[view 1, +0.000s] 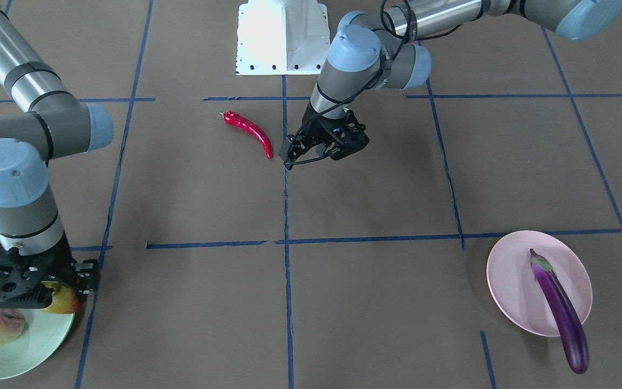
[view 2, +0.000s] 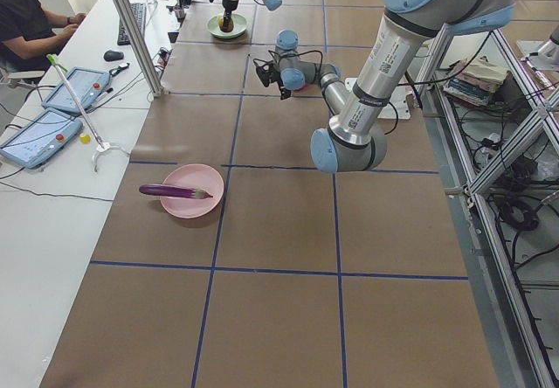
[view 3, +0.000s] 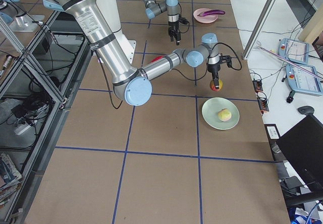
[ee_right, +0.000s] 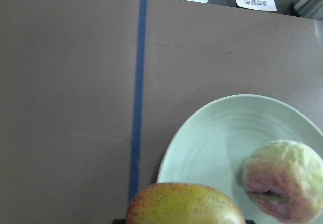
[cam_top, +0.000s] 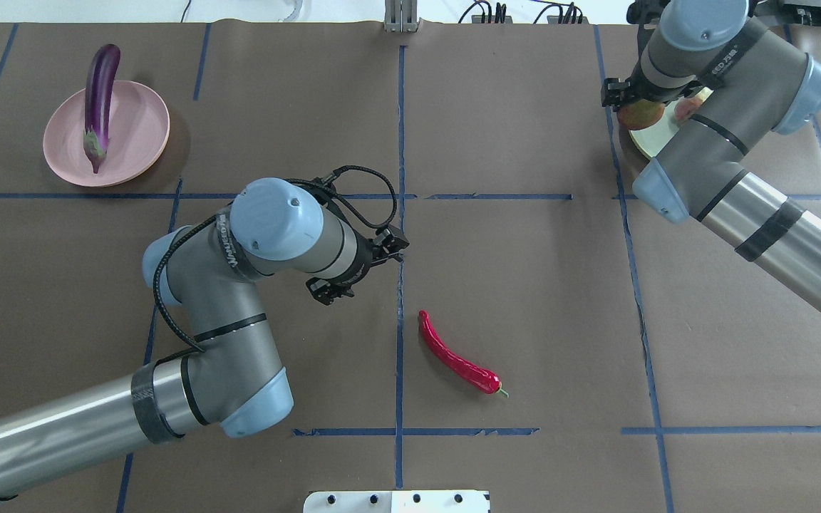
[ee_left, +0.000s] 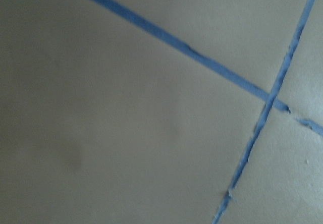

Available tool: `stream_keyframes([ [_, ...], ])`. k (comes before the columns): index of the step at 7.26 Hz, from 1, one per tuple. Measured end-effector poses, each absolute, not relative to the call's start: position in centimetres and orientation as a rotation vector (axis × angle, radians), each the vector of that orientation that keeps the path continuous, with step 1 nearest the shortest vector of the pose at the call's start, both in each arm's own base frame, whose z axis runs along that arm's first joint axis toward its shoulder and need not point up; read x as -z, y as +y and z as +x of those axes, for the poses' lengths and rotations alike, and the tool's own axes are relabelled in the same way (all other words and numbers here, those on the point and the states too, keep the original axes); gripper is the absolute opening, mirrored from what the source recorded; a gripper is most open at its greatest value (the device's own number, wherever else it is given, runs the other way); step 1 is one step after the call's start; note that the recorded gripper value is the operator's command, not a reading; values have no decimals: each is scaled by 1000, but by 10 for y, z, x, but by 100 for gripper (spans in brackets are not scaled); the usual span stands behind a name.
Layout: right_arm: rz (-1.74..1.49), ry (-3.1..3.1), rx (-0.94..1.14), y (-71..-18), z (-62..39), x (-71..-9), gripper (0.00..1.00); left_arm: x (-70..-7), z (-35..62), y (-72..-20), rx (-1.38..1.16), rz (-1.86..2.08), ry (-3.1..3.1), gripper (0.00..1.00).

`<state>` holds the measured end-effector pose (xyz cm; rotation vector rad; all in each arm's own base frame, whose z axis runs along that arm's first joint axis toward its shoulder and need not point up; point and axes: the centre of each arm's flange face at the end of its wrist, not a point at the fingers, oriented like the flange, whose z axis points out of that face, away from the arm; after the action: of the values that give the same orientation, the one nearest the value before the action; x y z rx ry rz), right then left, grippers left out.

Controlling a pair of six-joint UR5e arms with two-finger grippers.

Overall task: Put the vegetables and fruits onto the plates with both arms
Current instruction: 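Carry the pomegranate to the green plate while the left arm reaches the chili, then release the pomegranate on the green plate while the left gripper grasps the red chili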

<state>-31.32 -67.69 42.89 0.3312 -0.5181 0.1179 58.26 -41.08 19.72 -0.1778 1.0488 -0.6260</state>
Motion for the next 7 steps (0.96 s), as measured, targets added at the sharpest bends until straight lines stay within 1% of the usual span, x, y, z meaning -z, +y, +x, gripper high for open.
stream_keyframes([
  [1, 340, -506, -111, -688, -297, -463, 9, -185, 596, -398, 676, -203, 990, 100],
  [2, 336, -499, -112, -694, -286, -486, 77, -178, 609, -383, 709, -224, 933, 100],
  [3, 331, -498, -110, -696, -281, -496, 100, -176, 624, -363, 739, -246, 897, 100],
  [5, 312, -525, -92, -695, -277, -501, 100, -156, 650, -339, 813, -299, 880, 100],
  [7, 298, -582, -72, -700, -260, -492, 100, -144, 679, -325, 834, -314, 861, 100],
])
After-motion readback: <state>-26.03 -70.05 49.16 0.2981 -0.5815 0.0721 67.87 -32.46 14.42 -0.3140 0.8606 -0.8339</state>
